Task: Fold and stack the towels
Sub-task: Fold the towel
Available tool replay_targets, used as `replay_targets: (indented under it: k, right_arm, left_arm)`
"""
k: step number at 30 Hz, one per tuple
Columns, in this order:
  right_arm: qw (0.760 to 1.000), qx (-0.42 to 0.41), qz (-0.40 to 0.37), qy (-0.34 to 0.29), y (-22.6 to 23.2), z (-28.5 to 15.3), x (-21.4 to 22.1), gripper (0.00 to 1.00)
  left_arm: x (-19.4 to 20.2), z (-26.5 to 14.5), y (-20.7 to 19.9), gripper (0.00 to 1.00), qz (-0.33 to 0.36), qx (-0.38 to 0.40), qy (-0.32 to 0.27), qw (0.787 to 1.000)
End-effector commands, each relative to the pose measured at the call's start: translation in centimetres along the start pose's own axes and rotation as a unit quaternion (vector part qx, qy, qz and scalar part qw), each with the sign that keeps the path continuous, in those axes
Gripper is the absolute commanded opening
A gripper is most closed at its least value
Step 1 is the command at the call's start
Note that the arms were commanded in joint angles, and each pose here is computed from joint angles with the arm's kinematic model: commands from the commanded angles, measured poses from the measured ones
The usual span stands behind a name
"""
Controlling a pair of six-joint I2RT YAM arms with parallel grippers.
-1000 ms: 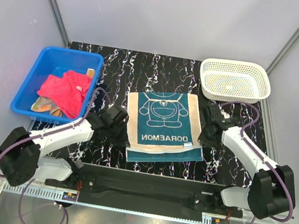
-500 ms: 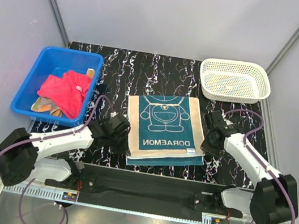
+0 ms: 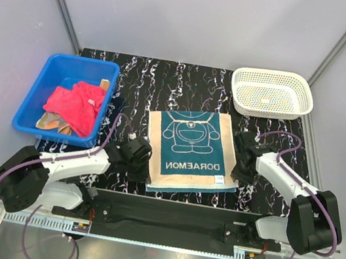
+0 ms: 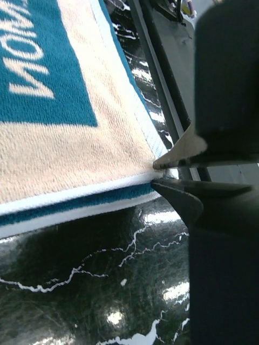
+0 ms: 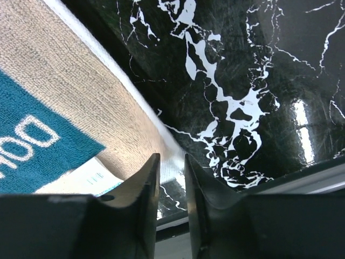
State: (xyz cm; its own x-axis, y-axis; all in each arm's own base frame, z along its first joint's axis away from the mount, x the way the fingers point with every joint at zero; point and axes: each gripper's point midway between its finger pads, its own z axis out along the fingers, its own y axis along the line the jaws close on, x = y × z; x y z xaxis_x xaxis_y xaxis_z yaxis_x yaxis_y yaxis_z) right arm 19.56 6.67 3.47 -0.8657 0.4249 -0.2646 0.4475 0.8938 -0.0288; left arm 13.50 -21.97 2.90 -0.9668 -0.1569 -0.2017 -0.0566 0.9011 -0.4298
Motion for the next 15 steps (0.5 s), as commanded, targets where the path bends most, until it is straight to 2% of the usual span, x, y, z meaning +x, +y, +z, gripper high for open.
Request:
replay_targets:
  k: [1, 6, 11, 15]
  right_arm:
    - [1.000, -0.010, 0.018, -0.015, 0.3, -1.5, -1.0, 0.32]
    - [0.999, -0.031, 0.018, -0.019, 1.4, -1.5, -1.5, 0.33]
    - [0.998, -0.050, 0.027, 0.014, 2.5, 0.5, 0.0, 0.29]
    - [0.997, -0.052, 0.040, 0.028, 2.2, 1.6, 1.6, 0.29]
  left_arm:
    - [-0.8, -0.8, 0.1, 0.18, 0.014, -0.015, -0.018, 1.000]
    - [-1.9, -2.4, -0.6, 0.29, 0.026, -0.014, -0.042, 0.999]
    - [-2.3, -1.7, -3.2, 0.31, 0.042, 0.038, -0.044, 0.997]
    - [-1.9, -0.3, -2.1, 0.31, 0.031, 0.016, -0.036, 0.999]
